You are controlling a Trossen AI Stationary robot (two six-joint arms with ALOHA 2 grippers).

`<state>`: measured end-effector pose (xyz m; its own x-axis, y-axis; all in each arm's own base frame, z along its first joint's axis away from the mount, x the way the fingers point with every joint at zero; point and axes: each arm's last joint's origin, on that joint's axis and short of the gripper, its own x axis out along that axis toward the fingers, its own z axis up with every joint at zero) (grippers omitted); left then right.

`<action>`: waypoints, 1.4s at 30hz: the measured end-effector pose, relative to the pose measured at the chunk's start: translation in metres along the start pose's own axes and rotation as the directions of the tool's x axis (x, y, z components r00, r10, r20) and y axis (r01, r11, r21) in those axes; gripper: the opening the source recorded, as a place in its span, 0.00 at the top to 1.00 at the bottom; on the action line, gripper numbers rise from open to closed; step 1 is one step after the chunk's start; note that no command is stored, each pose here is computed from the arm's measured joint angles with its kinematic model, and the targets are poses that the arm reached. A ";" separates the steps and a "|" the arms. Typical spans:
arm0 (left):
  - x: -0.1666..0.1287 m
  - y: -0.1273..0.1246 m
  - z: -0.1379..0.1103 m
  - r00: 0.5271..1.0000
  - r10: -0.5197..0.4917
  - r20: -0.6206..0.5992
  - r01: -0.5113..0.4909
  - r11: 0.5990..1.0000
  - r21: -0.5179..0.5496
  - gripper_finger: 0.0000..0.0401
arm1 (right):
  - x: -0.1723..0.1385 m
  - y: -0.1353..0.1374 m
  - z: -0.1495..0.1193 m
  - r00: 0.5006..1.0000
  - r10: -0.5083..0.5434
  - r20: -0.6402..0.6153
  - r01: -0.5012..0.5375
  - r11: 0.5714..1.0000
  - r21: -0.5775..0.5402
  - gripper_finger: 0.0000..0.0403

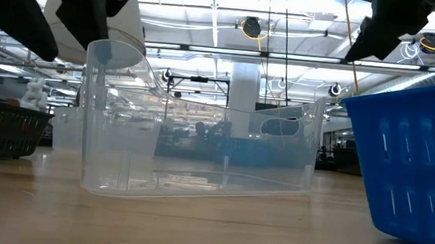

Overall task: Stack baskets by color
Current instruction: Stack the middle transparent bin on top of the bottom transparent bin

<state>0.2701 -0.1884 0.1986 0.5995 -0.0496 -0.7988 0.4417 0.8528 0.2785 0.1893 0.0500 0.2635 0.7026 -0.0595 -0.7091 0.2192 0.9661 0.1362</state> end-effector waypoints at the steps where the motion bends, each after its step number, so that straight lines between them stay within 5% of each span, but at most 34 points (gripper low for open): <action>1: 0.000 0.000 0.000 1.000 0.000 -0.005 0.000 1.000 0.015 0.54 | 0.002 0.004 0.001 1.000 0.014 0.008 -0.014 1.000 0.001 0.88; 6: 0.004 -0.002 -0.010 0.999 -0.009 -0.035 0.014 0.992 0.129 0.59 | 0.014 0.022 0.004 0.995 0.076 0.057 -0.075 0.997 -0.017 0.88; 15: 0.005 -0.001 -0.017 0.998 -0.014 -0.068 0.035 0.944 0.327 0.97 | 0.036 0.045 0.022 0.962 0.173 0.213 -0.150 0.981 -0.121 0.88; 22: -0.025 0.005 -0.014 0.997 -0.060 -0.058 0.080 0.881 0.466 0.98 | 0.039 0.071 0.055 0.948 0.205 0.242 -0.140 0.956 -0.259 0.88; 29: -0.073 0.015 -0.014 0.970 -0.241 0.035 0.171 0.776 0.608 0.99 | 0.041 0.127 0.087 0.964 0.232 0.132 -0.130 0.841 -0.526 0.86; 35: -0.103 0.023 -0.018 0.940 -0.323 0.110 0.166 0.715 0.680 0.98 | 0.047 0.156 0.099 0.974 0.219 0.059 -0.134 0.768 -0.627 0.78; 42: -0.106 0.022 -0.021 0.927 -0.359 0.113 0.195 0.716 0.670 0.98 | 0.046 0.160 0.105 0.976 0.214 0.050 -0.129 0.740 -0.660 0.66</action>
<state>0.2025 -0.1535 0.2785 0.4727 -0.4105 -0.7798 0.8806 0.2529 0.4007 0.3274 0.1756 0.3252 0.7662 0.1362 -0.6280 -0.3746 0.8887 -0.2644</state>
